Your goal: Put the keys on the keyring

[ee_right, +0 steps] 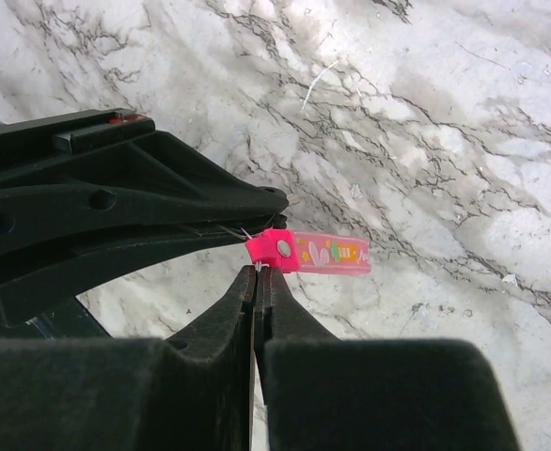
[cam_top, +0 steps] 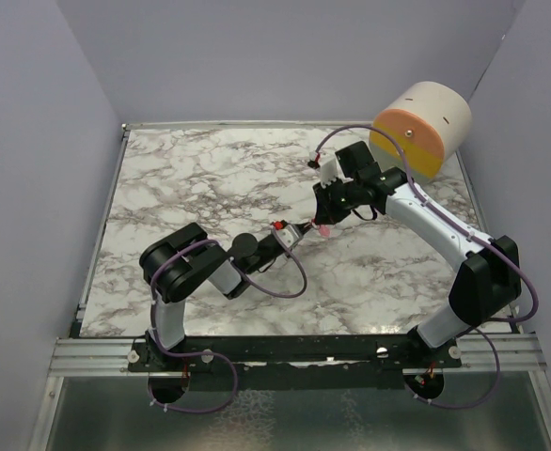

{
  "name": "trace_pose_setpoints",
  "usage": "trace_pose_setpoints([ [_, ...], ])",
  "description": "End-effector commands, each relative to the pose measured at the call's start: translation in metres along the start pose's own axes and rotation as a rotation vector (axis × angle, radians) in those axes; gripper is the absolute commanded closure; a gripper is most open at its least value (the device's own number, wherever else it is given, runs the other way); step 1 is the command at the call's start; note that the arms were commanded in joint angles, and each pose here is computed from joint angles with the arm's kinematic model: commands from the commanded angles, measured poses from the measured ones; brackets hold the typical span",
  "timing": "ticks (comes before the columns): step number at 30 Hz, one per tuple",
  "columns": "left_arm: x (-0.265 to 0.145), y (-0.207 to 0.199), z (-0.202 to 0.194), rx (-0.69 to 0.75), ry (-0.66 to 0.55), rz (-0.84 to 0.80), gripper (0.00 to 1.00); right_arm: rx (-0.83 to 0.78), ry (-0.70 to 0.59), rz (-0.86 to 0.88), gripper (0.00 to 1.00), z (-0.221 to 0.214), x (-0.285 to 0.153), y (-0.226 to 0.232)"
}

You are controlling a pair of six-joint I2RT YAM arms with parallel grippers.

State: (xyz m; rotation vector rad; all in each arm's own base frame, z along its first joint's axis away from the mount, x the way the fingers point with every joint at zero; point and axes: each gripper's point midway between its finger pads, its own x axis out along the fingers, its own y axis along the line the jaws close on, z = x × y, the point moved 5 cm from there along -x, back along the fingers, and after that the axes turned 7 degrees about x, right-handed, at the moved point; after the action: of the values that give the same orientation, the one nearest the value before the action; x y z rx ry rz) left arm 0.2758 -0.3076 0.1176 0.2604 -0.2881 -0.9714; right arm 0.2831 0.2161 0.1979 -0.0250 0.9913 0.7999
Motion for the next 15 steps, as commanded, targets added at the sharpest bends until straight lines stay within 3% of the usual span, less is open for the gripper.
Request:
trace_pose_setpoints([
  [1, 0.0006, 0.017, 0.0517, 0.048, -0.229, 0.066, 1.0, -0.001, -0.043, -0.022, 0.99, 0.0094, 0.0025, -0.0012],
  [15, -0.0038, 0.0159, 0.0542, 0.047, -0.231, 0.059, 1.0, 0.042, -0.108, -0.033, 0.99, 0.0185, 0.0092, -0.0022],
])
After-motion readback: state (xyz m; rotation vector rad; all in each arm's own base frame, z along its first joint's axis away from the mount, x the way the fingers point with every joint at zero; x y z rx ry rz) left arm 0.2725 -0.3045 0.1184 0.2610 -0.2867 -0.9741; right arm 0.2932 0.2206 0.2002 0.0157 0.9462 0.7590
